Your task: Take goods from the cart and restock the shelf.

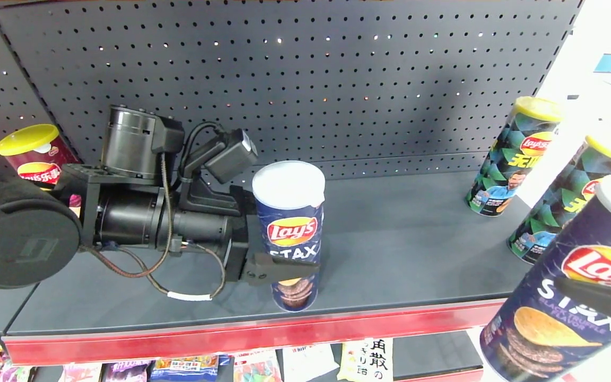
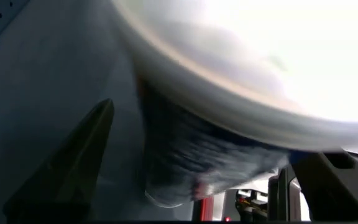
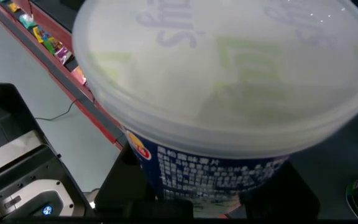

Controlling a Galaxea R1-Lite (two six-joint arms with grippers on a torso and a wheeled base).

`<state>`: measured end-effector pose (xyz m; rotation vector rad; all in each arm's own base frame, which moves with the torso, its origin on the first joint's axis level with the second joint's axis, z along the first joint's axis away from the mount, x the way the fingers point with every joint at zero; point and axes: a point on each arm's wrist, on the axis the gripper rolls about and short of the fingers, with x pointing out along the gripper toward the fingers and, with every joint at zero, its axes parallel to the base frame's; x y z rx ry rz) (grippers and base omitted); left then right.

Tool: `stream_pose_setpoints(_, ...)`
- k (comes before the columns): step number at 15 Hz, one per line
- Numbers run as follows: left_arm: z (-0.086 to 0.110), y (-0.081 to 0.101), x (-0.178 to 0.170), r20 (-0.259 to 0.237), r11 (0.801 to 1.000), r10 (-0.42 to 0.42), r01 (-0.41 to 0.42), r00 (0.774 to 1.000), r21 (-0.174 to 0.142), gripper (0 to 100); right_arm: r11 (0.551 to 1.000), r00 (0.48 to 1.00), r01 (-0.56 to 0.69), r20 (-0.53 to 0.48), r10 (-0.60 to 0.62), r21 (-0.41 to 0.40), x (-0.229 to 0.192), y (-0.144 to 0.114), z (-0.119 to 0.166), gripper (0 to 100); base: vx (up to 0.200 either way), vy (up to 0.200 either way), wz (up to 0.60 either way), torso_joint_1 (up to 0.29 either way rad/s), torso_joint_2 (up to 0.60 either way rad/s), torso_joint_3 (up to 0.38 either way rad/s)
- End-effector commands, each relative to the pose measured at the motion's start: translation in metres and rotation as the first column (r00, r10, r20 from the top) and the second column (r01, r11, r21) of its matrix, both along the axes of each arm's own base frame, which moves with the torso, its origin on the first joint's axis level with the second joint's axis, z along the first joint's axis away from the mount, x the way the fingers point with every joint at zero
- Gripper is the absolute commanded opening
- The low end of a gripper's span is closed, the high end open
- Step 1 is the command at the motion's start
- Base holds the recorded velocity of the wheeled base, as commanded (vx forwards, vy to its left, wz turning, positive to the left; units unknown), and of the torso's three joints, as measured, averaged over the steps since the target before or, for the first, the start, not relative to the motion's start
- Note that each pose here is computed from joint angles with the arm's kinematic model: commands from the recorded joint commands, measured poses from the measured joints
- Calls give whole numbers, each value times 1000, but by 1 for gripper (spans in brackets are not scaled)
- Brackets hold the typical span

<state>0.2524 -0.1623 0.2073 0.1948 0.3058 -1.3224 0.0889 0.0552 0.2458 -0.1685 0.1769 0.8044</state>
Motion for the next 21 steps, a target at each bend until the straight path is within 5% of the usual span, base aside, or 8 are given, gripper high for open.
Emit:
stream_pose_setpoints(1,3,8,-9,8,1000,13,-13,1000,-2,100,1000,1000,-6,-10,5,-7,16,9,9,0,0,0,0,0,0,0)
stream_pose_setpoints(4,-3,40,-30,-2,994,105,-105,994,17,100,1000,1000,-27,-2,27,1,54,31,21,0,0,0,0,0,0,0)
stream_pose_setpoints(11,-7,101,-102,-23,954,298,-299,954,-25,100,993,993,-118,24,117,22,147,100,34,0,0,0,0,0,0,0)
stream_pose_setpoints(15,-7,115,-135,-50,912,407,-409,912,-43,100,988,988,-155,18,154,20,187,133,28,0,0,0,0,0,0,0)
stream_pose_setpoints(21,-7,122,-144,-44,887,457,-459,889,-56,100,959,958,-284,39,285,-9,221,162,10,0,0,0,0,0,0,0)
